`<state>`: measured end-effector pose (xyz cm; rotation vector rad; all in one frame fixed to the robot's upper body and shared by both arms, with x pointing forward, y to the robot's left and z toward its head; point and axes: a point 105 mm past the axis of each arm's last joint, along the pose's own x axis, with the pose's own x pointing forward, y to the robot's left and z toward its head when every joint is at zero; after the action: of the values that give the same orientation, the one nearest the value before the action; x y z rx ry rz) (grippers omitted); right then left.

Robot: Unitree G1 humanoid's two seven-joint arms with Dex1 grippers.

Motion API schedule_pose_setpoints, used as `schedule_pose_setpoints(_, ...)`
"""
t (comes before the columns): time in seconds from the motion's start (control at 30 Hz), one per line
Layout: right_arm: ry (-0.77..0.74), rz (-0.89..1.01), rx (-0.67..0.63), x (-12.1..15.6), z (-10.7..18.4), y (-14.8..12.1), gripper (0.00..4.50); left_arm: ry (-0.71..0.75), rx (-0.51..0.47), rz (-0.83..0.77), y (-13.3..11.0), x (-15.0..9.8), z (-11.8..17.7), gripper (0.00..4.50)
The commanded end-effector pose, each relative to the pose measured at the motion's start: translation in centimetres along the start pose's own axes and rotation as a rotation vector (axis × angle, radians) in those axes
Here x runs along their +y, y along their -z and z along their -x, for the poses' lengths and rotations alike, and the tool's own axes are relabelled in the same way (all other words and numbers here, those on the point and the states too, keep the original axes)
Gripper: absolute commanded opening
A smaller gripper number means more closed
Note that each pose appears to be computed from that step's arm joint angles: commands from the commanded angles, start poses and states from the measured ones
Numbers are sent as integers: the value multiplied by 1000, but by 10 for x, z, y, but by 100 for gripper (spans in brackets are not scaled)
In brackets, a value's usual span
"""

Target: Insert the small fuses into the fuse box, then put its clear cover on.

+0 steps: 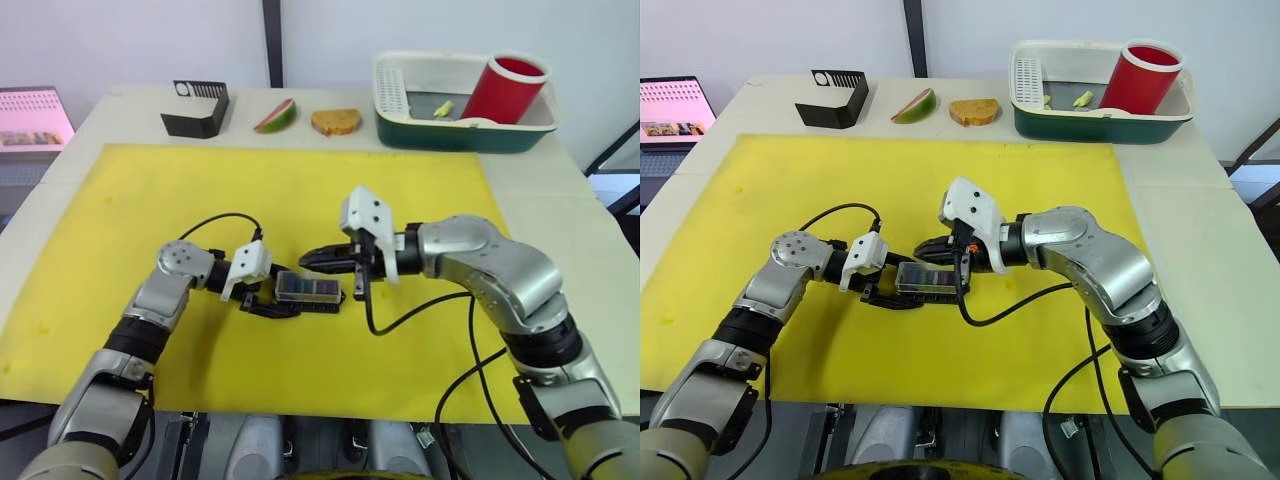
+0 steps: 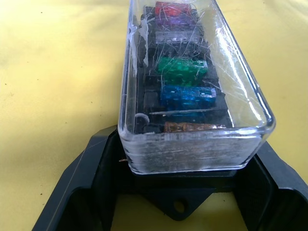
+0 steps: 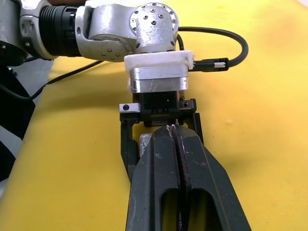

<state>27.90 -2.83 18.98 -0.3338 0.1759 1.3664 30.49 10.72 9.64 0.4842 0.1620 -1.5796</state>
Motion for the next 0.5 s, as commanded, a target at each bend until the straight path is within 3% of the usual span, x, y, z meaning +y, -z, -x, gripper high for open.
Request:
schedule_pose_setpoints(0.03, -18, -18, 24, 3, -9, 15, 6, -22, 41, 13, 5, 2, 0, 261)
schedule_pose_setpoints(0.23, -45, -132, 299, 19, -17, 105, 6, -26, 35, 13, 3, 1, -1, 261)
schedule_pose_setpoints(0.5, 17, -106, 268, 3, -13, 92, 6, -47, 36, 20, 5, 3, 2, 261)
